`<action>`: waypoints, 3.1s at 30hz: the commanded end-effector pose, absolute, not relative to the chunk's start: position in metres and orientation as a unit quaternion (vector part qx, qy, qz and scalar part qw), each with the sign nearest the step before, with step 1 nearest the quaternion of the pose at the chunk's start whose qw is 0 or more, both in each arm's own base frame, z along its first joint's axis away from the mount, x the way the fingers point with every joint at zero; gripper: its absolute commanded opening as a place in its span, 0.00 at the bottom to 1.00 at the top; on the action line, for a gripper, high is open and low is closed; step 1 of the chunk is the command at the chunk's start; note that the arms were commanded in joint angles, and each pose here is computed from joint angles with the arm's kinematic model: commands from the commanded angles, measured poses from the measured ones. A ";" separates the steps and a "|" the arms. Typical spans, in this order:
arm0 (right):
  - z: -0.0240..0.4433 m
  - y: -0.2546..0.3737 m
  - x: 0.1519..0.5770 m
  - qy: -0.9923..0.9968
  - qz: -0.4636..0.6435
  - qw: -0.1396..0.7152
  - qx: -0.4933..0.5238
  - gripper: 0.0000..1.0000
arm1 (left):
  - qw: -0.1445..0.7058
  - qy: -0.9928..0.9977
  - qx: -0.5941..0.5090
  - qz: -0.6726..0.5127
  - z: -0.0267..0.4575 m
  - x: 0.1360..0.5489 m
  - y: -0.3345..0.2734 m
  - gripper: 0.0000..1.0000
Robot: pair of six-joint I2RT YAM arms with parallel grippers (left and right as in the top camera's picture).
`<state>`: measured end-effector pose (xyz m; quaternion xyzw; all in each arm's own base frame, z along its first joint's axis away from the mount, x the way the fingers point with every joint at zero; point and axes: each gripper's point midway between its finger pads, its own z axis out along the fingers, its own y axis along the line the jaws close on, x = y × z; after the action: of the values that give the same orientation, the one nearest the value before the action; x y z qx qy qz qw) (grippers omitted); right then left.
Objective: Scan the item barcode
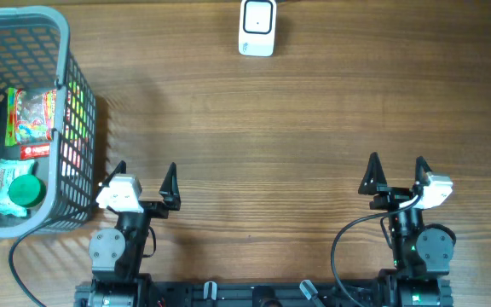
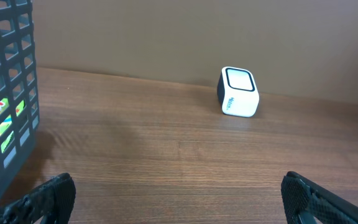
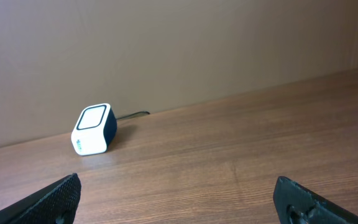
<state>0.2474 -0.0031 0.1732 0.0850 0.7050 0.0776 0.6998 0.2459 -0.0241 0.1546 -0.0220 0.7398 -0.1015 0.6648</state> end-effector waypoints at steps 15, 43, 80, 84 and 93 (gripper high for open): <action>0.174 -0.004 0.247 0.702 0.079 0.702 0.089 1.00 | 0.661 0.744 -0.013 -0.096 0.149 0.246 -0.025 1.00; 0.174 -0.004 0.247 0.702 0.079 0.702 0.089 1.00 | 0.679 0.711 0.060 -0.169 0.178 0.238 -0.059 1.00; 0.174 -0.004 0.247 0.702 0.079 0.702 0.089 1.00 | 0.464 0.871 -0.018 -0.160 0.297 0.291 -0.052 1.00; 0.174 -0.004 0.247 0.702 0.079 0.702 0.090 1.00 | 0.467 0.867 -0.156 -0.079 0.339 0.302 -0.006 1.00; 0.174 -0.004 0.247 0.702 0.079 0.702 0.089 1.00 | 0.502 0.822 -0.270 -0.021 0.395 0.300 0.056 1.00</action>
<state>0.2475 -0.0031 0.1729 0.0850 0.7056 0.0775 0.6992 0.3061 0.0206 0.3854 -0.2005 0.8454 -0.0514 0.4924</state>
